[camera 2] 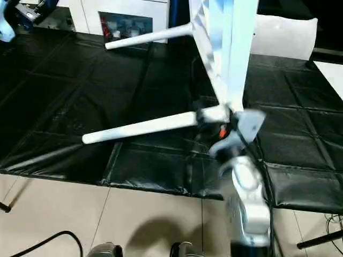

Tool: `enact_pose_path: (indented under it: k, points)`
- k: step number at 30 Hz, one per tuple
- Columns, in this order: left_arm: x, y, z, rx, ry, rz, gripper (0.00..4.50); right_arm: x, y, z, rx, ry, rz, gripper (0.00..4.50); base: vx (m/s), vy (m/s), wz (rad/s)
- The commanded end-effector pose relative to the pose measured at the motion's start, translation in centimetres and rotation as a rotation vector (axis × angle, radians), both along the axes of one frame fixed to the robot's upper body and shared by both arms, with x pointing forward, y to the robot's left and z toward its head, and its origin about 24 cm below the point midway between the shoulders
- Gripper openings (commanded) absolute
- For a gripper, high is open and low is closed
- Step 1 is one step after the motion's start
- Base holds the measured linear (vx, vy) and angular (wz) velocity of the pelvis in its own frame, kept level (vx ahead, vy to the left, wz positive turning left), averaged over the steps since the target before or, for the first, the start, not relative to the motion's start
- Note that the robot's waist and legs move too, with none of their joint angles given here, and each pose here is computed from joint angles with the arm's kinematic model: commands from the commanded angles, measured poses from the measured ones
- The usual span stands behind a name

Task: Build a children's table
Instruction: Flip table

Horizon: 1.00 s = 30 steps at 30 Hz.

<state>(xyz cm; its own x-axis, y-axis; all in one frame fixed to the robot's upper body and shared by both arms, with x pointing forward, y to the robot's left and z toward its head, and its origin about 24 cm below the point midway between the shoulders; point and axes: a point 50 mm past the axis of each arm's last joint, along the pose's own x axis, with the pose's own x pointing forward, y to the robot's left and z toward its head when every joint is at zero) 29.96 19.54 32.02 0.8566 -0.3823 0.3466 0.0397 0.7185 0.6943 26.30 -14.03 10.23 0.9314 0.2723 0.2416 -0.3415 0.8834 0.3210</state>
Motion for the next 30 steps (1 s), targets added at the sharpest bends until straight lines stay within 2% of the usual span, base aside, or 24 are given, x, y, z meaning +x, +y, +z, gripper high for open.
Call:
enact_pose_path:
  k: [1, 2, 8, 12, 15, 16, 20, 25, 26, 28, 30]
  points:
    - [-0.1, 0.7, 0.4, -0.178, -0.016, -0.04, 2.87, -0.4, 0.0, -0.1, 0.0, 0.01, 0.03, 4.5, 0.0, 0.0, 0.0]
    - [-0.1, 0.7, 0.4, -0.177, -0.015, -0.041, 2.87, -0.4, 0.0, -0.4, 0.005, 0.027, 0.031, 4.5, 0.0, 0.0, 0.0]
    - [0.0, 0.6, 0.3, -0.173, 0.0, -0.051, 2.87, -0.3, -0.9, -3.8, 0.055, 0.279, -0.006, 4.5, 0.0, 0.0, 0.0]
    - [0.0, 0.5, 0.3, -0.173, 0.003, -0.054, 2.87, 0.4, -0.9, -4.9, 0.102, 0.358, 0.004, 4.5, 0.0, 0.0, 0.0]
    - [0.0, 0.5, 0.3, -0.172, 0.004, -0.056, 2.87, 1.2, -0.5, -5.0, 0.137, 0.363, 0.017, 4.5, 0.0, 0.0, 0.0]
    - [0.1, 0.4, 0.3, -0.171, 0.007, -0.061, 2.87, 1.7, 0.0, -5.0, 0.189, 0.368, 0.043, 4.5, 0.0, 0.0, 0.0]
    - [0.2, 0.2, 0.2, -0.17, 0.016, -0.071, 2.87, 2.7, 0.9, -4.6, 0.236, 0.346, 0.092, 4.5, 0.0, 0.0, 0.0]
    - [0.3, -0.3, -0.1, -0.171, 0.038, -0.094, 2.87, 4.9, 3.1, -4.3, 0.379, 0.324, 0.164, 4.5, 0.0, 0.0, 0.0]
    - [0.3, -0.4, -0.2, -0.172, 0.042, -0.098, 2.87, 5.2, 3.4, -4.4, 0.398, 0.327, 0.168, 4.22, 0.0, 0.0, 0.0]
    - [0.3, -0.4, -0.2, -0.173, 0.041, -0.097, 2.87, 5.6, 3.7, -4.6, 0.409, 0.338, 0.157, 4.15, 0.0, 0.0, 0.0]
    - [0.3, -0.4, -0.2, -0.174, 0.042, -0.096, 2.87, 6.1, 4.1, -4.5, 0.473, 0.336, 0.167, 4.09, 0.0, 0.0, 0.0]
